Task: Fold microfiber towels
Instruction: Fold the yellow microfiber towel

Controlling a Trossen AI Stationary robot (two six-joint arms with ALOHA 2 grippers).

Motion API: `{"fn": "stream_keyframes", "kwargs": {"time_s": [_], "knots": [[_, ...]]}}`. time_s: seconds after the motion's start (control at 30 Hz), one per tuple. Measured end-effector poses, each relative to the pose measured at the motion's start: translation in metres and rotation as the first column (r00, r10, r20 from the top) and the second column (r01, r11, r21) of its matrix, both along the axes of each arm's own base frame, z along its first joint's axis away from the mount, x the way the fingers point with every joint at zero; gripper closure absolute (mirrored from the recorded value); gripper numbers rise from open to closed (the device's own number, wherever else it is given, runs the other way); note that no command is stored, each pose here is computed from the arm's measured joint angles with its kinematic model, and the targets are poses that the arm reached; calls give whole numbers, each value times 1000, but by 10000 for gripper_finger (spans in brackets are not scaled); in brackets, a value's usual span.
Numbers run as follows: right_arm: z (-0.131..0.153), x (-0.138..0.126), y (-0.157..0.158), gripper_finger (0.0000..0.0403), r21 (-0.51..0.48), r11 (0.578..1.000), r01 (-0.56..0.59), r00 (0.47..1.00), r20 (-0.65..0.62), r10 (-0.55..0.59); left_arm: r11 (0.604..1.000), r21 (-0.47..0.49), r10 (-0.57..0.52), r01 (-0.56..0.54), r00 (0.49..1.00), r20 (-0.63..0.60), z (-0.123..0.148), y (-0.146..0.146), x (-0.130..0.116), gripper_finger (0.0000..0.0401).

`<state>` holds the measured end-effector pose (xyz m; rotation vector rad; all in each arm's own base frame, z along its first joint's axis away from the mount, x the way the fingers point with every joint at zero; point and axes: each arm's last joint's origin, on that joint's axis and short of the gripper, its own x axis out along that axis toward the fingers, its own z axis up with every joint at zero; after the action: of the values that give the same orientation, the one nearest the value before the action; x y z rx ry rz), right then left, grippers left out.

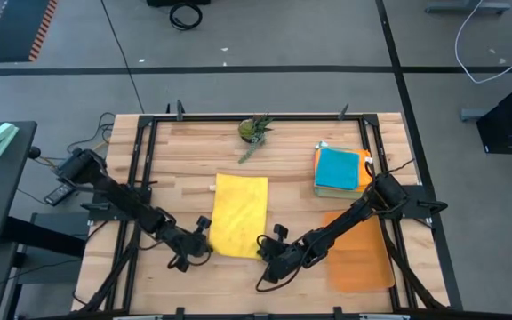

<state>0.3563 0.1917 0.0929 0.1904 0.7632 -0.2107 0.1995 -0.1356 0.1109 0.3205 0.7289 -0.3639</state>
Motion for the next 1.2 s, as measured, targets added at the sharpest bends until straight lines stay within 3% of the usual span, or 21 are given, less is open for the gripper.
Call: {"fn": "stream_keyframes", "kwargs": {"time_s": [0.2,0.8,1.2], "knots": [[0,0,0,400,1,1000,1,1000,-1,-1,998,-58,-20,23,998,52,16,-1,0,396],[0,0,0,400,-2,1000,-6,1000,-3,6,999,-27,-32,32,999,35,22,4,-4,399],[0,0,0,400,7,1000,1,1000,2,-1,998,14,59,-58,998,-37,19,18,-5,400]]}}
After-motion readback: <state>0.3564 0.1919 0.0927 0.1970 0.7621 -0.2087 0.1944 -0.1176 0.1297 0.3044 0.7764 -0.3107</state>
